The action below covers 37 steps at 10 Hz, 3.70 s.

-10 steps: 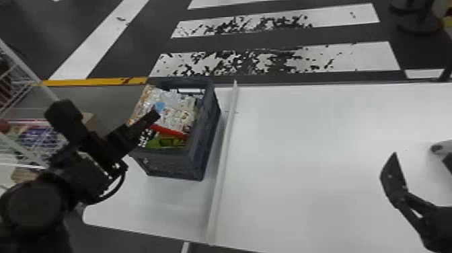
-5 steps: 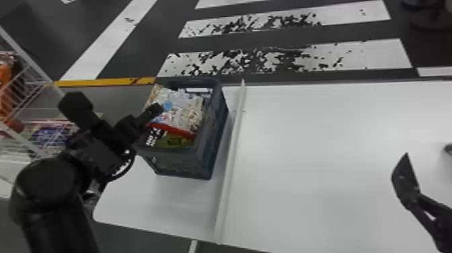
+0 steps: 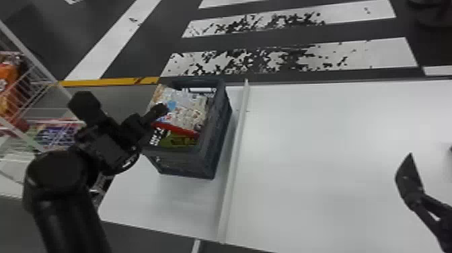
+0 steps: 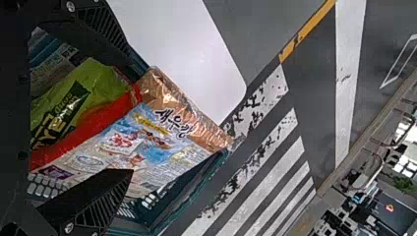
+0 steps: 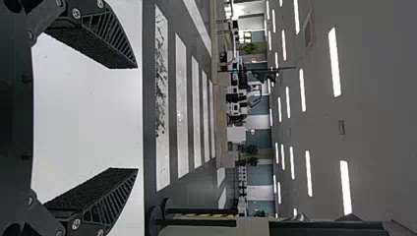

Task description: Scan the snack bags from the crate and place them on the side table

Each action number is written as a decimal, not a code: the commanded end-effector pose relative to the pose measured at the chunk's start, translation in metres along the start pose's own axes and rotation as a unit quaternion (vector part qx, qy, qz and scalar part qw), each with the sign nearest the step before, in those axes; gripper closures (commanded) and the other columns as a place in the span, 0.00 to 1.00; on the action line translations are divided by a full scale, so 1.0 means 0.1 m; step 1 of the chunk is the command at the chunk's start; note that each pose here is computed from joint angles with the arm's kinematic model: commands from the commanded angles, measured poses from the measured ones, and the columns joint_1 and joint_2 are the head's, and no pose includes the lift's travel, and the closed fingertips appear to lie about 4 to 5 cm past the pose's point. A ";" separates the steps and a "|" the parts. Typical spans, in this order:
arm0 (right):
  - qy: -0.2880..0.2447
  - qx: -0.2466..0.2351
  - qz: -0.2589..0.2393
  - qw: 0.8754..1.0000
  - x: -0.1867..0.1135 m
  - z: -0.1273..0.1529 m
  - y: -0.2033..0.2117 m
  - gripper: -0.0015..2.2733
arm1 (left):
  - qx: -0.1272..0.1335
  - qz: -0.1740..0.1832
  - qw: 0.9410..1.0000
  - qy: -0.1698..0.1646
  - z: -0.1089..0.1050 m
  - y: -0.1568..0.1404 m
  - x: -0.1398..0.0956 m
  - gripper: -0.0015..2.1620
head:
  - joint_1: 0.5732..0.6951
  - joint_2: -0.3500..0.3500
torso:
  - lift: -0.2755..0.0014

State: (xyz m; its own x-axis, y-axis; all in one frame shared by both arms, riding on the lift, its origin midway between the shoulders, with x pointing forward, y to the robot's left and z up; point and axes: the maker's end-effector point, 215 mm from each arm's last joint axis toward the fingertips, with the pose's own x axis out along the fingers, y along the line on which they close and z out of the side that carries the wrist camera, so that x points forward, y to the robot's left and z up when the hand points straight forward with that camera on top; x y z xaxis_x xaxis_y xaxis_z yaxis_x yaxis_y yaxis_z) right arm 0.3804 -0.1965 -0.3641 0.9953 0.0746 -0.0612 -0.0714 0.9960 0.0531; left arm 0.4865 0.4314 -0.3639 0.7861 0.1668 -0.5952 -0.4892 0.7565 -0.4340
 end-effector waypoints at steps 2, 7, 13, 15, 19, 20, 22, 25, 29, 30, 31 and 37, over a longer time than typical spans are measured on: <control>0.001 0.000 0.000 1.000 -0.01 -0.01 0.00 0.06 | -0.009 0.001 1.000 0.011 -0.01 -0.03 0.13 0.05 | 1.00 0.92 | 0.66; 0.000 -0.001 0.002 1.000 0.00 0.00 0.03 0.06 | -0.003 0.003 0.999 0.033 -0.09 -0.08 0.32 0.17 | 1.00 0.91 | 0.66; 0.001 0.001 0.005 1.000 0.00 -0.01 0.07 0.06 | 0.014 -0.026 0.999 0.013 -0.08 -0.07 0.01 0.99 | 1.00 0.91 | 0.66; 0.001 0.001 0.006 1.000 -0.01 0.00 0.08 0.06 | 0.022 -0.049 0.998 -0.018 0.12 -0.23 -0.24 0.99 | 1.00 0.92 | 0.66; 0.000 0.001 0.006 1.000 -0.01 0.00 0.08 0.06 | 0.028 -0.131 0.990 -0.043 0.23 -0.60 -0.95 0.99 | 1.00 0.91 | 0.66; -0.001 0.001 0.006 1.000 -0.01 0.01 0.08 0.06 | 0.045 -0.151 0.987 -0.036 0.15 -0.70 -1.16 0.99 | 1.00 0.89 | 0.66; -0.002 0.001 0.006 1.000 0.00 0.03 0.08 0.06 | 0.061 -0.243 0.968 0.010 -0.22 -1.07 -1.52 0.99 | 1.00 0.84 | 0.66; -0.005 0.002 0.002 1.000 0.00 0.06 0.06 0.06 | 0.073 -0.343 0.932 0.095 -0.91 -1.57 -1.68 0.99 | 1.00 0.69 | 0.66; -0.008 0.002 -0.005 1.000 -0.01 0.09 0.03 0.06 | 0.083 -0.375 0.892 0.240 -1.99 -1.86 -1.42 0.99 | 1.00 0.47 | 0.66; -0.007 0.002 -0.008 1.000 -0.02 0.08 0.02 0.06 | 0.070 -0.385 0.875 0.284 -2.30 -1.98 -1.32 0.99 | 1.00 0.42 | 0.66; -0.008 0.002 -0.008 1.000 -0.02 0.09 0.02 0.06 | 0.055 -0.393 0.858 0.327 -2.57 -2.10 -1.20 0.99 | 1.00 0.37 | 0.66; -0.009 0.002 -0.014 1.000 -0.05 0.09 -0.01 0.06 | 0.138 -0.350 0.845 0.379 -3.60 -2.66 -0.52 0.43 | 1.00 0.14 | 0.66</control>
State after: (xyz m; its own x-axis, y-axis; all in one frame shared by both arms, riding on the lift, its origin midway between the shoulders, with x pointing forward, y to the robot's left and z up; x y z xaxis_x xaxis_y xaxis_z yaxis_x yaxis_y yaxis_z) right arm 0.3758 -0.1982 -0.3542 0.9980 0.0458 -0.0438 -0.0433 0.9975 0.0554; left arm 0.4333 0.0047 -0.4572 0.3190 -0.7628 -0.5625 0.1677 0.6296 -0.7586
